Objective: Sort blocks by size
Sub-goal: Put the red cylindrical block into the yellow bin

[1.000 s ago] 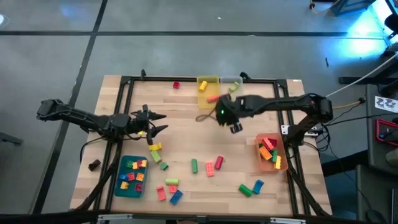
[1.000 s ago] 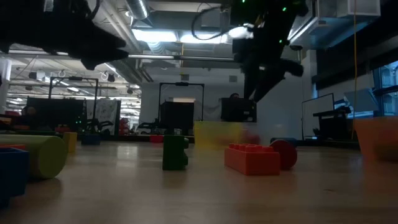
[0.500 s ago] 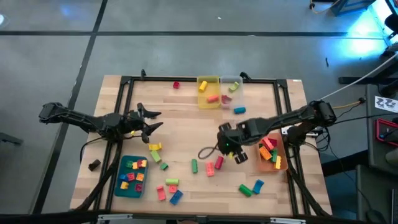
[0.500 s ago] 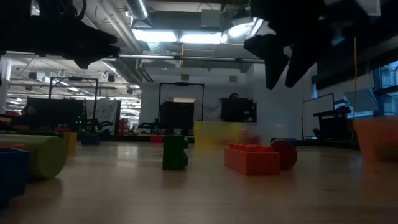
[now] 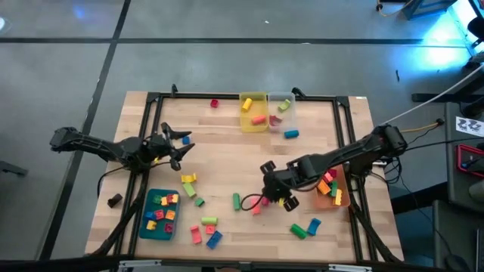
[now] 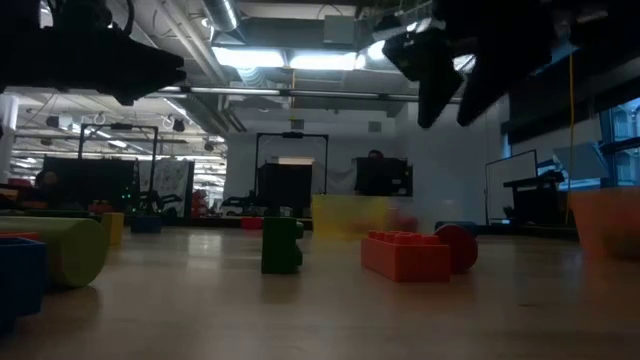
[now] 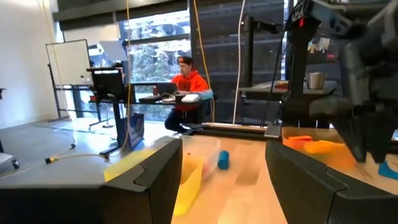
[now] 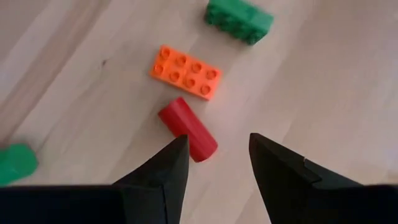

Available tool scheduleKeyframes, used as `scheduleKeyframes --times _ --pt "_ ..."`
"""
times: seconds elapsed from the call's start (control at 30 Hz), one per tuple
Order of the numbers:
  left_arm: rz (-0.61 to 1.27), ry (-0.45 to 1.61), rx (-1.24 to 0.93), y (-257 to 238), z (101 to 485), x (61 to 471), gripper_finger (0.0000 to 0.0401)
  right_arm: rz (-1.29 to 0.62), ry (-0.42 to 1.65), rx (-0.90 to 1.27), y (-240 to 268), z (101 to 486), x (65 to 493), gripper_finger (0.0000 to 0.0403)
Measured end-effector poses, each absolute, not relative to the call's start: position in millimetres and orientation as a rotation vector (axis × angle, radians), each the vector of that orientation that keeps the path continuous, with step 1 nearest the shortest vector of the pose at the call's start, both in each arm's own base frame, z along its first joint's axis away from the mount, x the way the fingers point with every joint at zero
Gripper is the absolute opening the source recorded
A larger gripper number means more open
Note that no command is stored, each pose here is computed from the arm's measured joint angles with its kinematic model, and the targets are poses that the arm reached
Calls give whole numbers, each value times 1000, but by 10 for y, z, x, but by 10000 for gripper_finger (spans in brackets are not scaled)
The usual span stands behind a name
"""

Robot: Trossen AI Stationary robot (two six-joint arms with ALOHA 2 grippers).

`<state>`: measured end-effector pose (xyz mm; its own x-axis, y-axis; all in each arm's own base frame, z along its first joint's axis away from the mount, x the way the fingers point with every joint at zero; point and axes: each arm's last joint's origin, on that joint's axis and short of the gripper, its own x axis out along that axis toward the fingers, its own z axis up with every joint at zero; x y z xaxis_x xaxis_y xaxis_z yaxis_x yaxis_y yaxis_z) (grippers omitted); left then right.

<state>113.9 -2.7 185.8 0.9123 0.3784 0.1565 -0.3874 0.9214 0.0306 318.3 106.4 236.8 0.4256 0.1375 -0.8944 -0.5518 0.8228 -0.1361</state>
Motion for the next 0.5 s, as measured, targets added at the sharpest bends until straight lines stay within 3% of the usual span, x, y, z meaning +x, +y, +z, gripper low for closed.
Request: scheduleKeyframes --times 0.5 --pt "405 -212 91 -16 1929 1072 214 606 1161 -659 1184 1763 3373 170"
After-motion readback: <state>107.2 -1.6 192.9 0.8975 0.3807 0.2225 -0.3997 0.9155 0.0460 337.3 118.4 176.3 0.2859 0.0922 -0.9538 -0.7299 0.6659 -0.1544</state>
